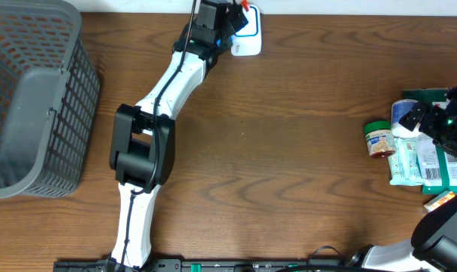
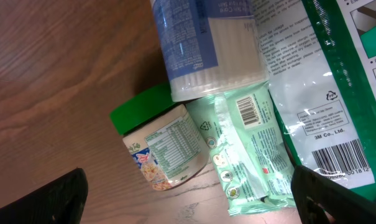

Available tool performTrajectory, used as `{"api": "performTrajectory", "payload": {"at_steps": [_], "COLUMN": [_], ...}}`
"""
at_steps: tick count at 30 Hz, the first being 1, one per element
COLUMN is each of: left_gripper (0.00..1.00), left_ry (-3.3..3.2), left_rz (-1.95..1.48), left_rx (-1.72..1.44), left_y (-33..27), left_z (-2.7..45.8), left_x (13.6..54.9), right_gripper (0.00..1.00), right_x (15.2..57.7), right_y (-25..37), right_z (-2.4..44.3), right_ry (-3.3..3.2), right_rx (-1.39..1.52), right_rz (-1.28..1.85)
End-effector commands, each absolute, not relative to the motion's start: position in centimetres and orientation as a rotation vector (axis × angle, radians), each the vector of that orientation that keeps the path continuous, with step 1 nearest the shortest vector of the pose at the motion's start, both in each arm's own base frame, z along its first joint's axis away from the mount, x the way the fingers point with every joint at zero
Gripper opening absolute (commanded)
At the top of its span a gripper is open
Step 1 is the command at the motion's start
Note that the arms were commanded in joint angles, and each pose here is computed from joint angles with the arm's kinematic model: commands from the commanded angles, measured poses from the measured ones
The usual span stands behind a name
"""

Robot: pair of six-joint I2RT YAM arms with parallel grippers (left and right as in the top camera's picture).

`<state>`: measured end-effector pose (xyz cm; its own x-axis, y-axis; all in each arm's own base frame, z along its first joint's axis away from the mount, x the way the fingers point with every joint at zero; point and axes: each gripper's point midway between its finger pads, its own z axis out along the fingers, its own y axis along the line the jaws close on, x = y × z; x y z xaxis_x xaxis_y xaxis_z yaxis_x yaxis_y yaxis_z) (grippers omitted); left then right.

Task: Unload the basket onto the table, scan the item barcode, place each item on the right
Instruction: 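Hold the stick's barcode over the scanner window with the left gripper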

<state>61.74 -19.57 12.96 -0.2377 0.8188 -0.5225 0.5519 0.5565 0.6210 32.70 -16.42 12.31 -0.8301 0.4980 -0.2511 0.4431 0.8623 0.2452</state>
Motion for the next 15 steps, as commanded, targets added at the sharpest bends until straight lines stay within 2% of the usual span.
{"api": "performTrajectory", "payload": {"at_steps": [1,15], "left_gripper": [0.07,0.07], "left_ry": [1.837,1.825], "left_rz": [0.308,0.234], "left_rx": [1.179,1.214], "left_y": [-21.6,-22.7], "left_z": [13.7,11.5], "left_x": [61.9,62.0], "right_gripper": [0.99,0.99], "right_x": [32.4,32.4], "right_y": [-17.0,-17.0], "right_z": [12.1,12.1], "right_ry": [2.723,2.722], "right_rx": [0.749,0.750], "right_rz": [0.252,0.252]}}
